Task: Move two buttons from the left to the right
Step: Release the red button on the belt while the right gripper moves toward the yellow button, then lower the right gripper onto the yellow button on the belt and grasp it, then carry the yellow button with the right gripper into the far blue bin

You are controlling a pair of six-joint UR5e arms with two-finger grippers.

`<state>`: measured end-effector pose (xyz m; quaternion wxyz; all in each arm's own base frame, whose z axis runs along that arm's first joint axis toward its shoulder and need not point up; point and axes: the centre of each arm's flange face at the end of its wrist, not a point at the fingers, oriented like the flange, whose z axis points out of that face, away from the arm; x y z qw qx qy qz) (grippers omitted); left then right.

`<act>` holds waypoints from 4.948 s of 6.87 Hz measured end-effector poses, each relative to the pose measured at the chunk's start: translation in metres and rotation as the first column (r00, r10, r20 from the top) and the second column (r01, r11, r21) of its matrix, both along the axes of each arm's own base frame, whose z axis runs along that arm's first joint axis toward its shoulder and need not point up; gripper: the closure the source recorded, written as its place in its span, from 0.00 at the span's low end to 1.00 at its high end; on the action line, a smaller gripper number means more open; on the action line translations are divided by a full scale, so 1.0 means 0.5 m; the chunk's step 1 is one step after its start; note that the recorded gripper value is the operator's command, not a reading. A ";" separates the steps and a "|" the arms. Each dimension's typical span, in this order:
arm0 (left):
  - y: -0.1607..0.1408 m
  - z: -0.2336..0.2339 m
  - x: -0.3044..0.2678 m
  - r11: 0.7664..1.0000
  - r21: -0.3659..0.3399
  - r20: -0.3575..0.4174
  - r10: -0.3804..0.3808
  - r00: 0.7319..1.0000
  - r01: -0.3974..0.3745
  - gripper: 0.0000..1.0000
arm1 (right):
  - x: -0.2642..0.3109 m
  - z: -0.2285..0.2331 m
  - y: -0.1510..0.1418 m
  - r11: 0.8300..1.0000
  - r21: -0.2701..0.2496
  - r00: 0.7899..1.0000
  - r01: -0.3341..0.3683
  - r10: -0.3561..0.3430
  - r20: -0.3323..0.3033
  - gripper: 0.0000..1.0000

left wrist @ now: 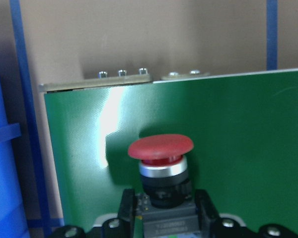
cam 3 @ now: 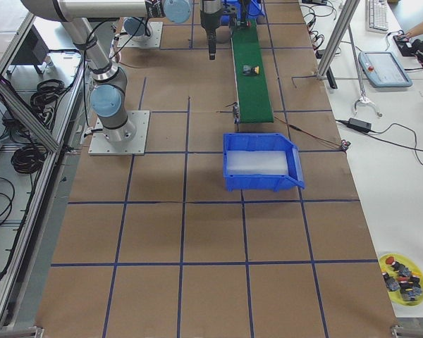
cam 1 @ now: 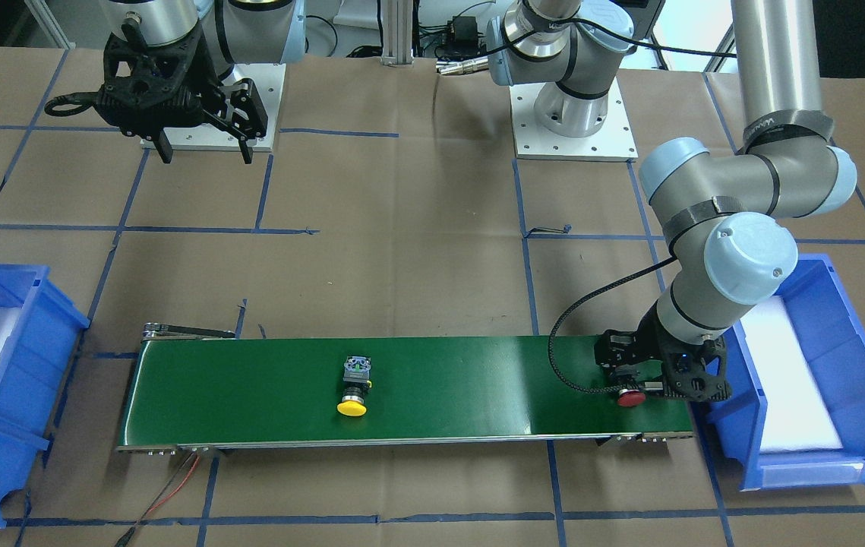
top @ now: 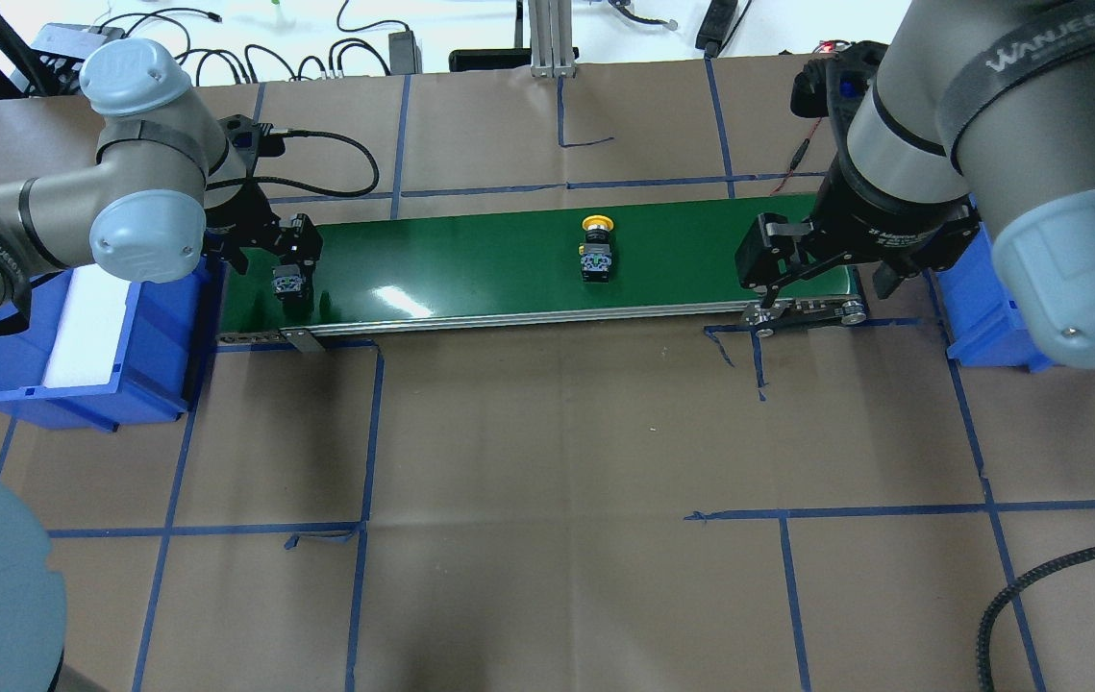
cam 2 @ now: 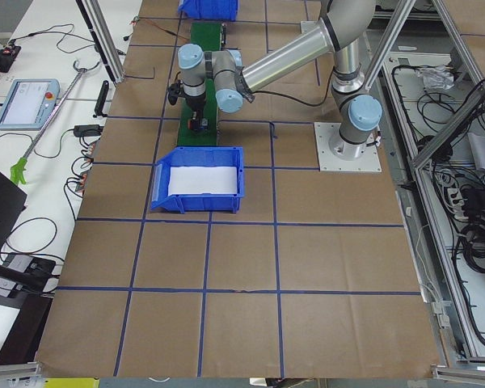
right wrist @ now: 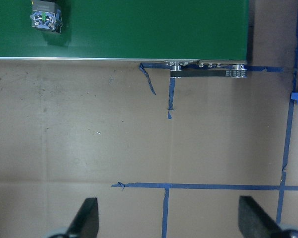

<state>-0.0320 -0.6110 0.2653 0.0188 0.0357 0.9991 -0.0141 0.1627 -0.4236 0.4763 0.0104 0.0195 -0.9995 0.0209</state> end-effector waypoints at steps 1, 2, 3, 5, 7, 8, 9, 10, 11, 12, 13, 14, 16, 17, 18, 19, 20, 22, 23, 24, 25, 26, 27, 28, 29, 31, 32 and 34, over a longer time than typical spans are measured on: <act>0.001 0.033 0.000 1.000 -0.024 0.004 -0.003 1.000 0.003 0.00 | 0.000 -0.006 -0.006 1.000 0.000 1.000 0.001 -0.001 0.000 0.00; 0.012 0.080 -0.005 0.999 -0.049 0.007 -0.007 1.000 0.007 0.00 | 0.002 -0.028 -0.027 1.000 0.005 1.000 0.001 -0.001 0.001 0.00; 0.031 0.129 -0.013 0.998 -0.055 0.008 -0.012 1.000 0.013 0.00 | 0.006 -0.056 -0.070 1.000 -0.027 1.000 0.001 0.000 0.003 0.00; 0.080 0.244 -0.044 1.000 -0.011 -0.003 -0.004 1.000 0.004 0.00 | 0.012 -0.086 -0.154 0.986 -0.165 1.000 0.004 -0.002 0.015 0.00; 0.146 0.360 -0.131 1.000 0.012 -0.012 0.026 1.000 -0.026 0.00 | 0.006 -0.113 -0.192 0.984 -0.178 1.000 0.007 -0.005 0.008 0.00; 0.190 0.401 -0.172 1.000 0.012 -0.013 0.024 1.000 -0.024 0.00 | -0.004 -0.117 -0.204 0.985 -0.174 1.000 0.013 -0.012 0.002 0.00; 0.219 0.417 -0.191 1.000 0.012 -0.016 0.022 1.000 -0.022 0.00 | -0.012 -0.115 -0.216 0.984 -0.179 1.000 0.023 -0.023 0.006 0.00; 0.232 0.421 -0.197 1.000 0.014 -0.022 0.022 1.000 -0.022 0.00 | -0.015 -0.127 -0.239 0.984 -0.177 0.999 0.032 -0.031 0.013 0.00; 0.236 0.419 -0.198 1.000 0.016 -0.027 0.024 0.999 -0.023 0.00 | -0.014 -0.168 -0.275 0.986 -0.163 0.999 0.038 -0.036 0.015 0.00; 0.237 0.416 -0.194 0.999 0.017 -0.029 0.029 0.999 -0.029 0.00 | -0.013 -0.210 -0.309 0.986 -0.160 0.999 0.040 -0.037 0.017 0.00; 0.235 0.415 -0.185 0.999 0.016 -0.030 0.039 0.999 -0.039 0.00 | -0.008 -0.247 -0.337 0.986 -0.161 0.999 0.036 -0.032 0.031 0.00; 0.233 0.416 -0.178 0.999 0.014 -0.030 0.052 0.998 -0.051 0.00 | 0.001 -0.278 -0.361 0.987 -0.157 0.997 0.028 -0.017 0.069 0.00; 0.233 0.416 -0.175 0.997 0.012 -0.030 0.075 0.997 -0.075 0.00 | 0.013 -0.327 -0.406 0.990 -0.138 0.993 0.024 -0.008 0.115 0.00; 0.233 0.416 -0.176 0.997 0.012 -0.029 0.079 0.996 -0.078 0.00 | 0.013 -0.352 -0.424 0.992 -0.124 0.993 0.029 -0.015 0.113 0.00; 0.232 0.417 -0.176 0.997 0.011 -0.029 0.079 0.996 -0.079 0.00 | 0.014 -0.377 -0.431 0.994 -0.107 0.994 0.032 -0.020 0.108 0.00; 0.232 0.417 -0.177 0.997 0.010 -0.029 0.079 0.996 -0.079 0.00 | 0.014 -0.396 -0.432 0.995 -0.090 0.994 0.032 -0.023 0.105 0.00; 0.232 0.417 -0.177 0.997 0.010 -0.029 0.079 0.996 -0.078 0.00 | 0.014 -0.409 -0.431 0.997 -0.075 0.994 0.033 -0.025 0.103 0.00; 0.231 0.416 -0.177 0.997 0.012 -0.029 0.078 0.996 -0.078 0.00 | 0.009 -0.445 -0.426 0.999 -0.042 0.997 0.035 -0.032 0.076 0.12; 0.232 0.415 -0.177 0.997 0.013 -0.029 0.078 0.997 -0.078 0.00 | 0.007 -0.458 -0.423 0.999 -0.029 0.997 0.039 -0.037 0.063 0.45; 0.232 0.414 -0.177 0.997 0.013 -0.029 0.077 0.997 -0.077 0.00 | 0.005 -0.465 -0.421 0.999 -0.021 0.997 0.046 -0.044 0.055 0.93; 0.232 0.414 -0.177 0.997 0.013 -0.029 0.077 0.997 -0.077 0.00 | 0.003 -0.469 -0.417 0.999 0.000 0.998 0.048 -0.048 0.044 0.97; 0.233 0.414 -0.177 0.997 0.013 -0.029 0.077 0.997 -0.077 0.00 | 0.000 -0.467 -0.413 0.999 0.033 0.999 0.043 -0.044 0.029 0.97; 0.233 0.415 -0.177 0.997 0.013 -0.029 0.077 0.997 -0.077 0.00 | -0.002 -0.455 -0.416 0.998 0.044 0.999 0.040 -0.041 0.022 0.97; 0.233 0.415 -0.177 0.997 0.012 -0.029 0.077 0.997 -0.077 0.00 | -0.005 -0.434 -0.423 0.999 0.038 0.999 0.039 -0.040 0.019 0.97; 0.233 0.416 -0.177 0.997 0.012 -0.029 0.077 0.997 -0.077 0.00 | -0.014 -0.398 -0.433 0.999 0.016 0.999 0.041 -0.042 0.014 0.97; 0.232 0.416 -0.177 0.997 0.010 -0.029 0.077 0.997 -0.077 0.00 | -0.121 -0.289 -0.452 0.999 -0.028 0.999 0.045 -0.045 -0.001 0.96; 0.232 0.417 -0.177 0.997 0.009 -0.029 0.077 0.997 -0.077 0.00 | -0.238 -0.243 -0.464 0.999 -0.038 0.999 0.036 -0.037 -0.006 0.95; 0.232 0.418 -0.177 0.997 0.008 -0.029 0.078 0.997 -0.078 0.00 | -0.492 -0.146 -0.483 0.994 -0.072 0.996 -0.081 0.078 -0.047 0.95</act>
